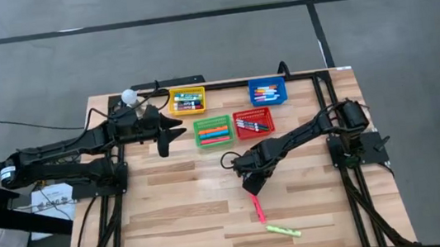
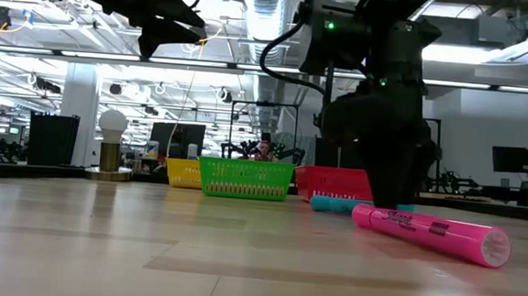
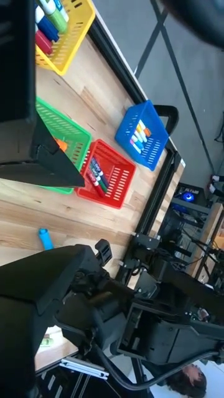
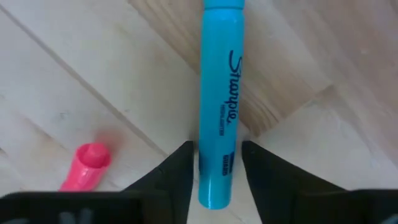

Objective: Pick & Place Markers
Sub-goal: Put the large blue highlighter pen into the green bin

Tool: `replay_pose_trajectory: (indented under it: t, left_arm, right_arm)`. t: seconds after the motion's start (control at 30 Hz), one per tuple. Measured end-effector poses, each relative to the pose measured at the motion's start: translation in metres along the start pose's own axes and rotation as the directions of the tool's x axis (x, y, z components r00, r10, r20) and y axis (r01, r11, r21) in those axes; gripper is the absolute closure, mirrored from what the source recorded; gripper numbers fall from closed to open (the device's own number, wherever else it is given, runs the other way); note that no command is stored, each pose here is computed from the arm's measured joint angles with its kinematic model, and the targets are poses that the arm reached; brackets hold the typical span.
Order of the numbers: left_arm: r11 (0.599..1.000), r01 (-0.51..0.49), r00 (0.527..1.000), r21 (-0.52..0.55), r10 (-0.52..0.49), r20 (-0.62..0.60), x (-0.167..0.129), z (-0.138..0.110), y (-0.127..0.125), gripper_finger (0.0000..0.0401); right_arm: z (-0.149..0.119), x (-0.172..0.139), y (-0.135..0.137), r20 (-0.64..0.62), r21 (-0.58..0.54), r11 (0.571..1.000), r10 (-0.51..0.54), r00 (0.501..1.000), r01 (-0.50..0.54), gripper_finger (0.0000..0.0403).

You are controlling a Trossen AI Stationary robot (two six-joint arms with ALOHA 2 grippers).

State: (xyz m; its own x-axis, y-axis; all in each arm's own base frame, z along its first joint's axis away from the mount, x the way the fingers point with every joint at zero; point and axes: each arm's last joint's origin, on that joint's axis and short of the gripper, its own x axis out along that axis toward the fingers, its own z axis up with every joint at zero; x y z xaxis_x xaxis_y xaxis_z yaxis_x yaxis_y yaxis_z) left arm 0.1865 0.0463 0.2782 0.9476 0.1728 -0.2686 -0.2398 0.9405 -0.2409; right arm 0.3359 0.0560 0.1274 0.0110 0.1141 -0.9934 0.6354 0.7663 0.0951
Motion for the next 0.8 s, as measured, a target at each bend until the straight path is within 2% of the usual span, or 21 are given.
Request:
replay_pose_trajectory:
  t: [0.3,0.57,0.7,0.8]
  left_arm:
    - [1.000,0.001,1.000,-0.003,-0.001,0.004,0.000,0.000,0.000,0.0238]
    - [1.000,0.004,1.000,-0.008,-0.003,0.015,0.000,0.001,0.000,0.0238]
    - [0.999,0.050,0.998,-0.013,-0.050,0.024,0.000,0.003,-0.002,0.0238]
    - [0.990,0.134,0.990,-0.045,-0.132,0.041,0.001,0.006,-0.005,0.0238]
  right_arm:
    - [-0.002,-0.011,-0.001,0.027,-0.013,1.000,0.015,1.000,-0.015,0.0353]
    - [-0.007,-0.061,-0.005,0.150,-0.035,0.989,0.146,0.978,-0.143,0.0344]
    - [-0.007,-0.099,-0.010,0.294,-0.072,0.965,0.263,0.919,-0.253,0.0343]
    - [-0.005,-0.127,-0.012,0.428,-0.142,0.934,0.358,0.830,-0.329,0.0345]
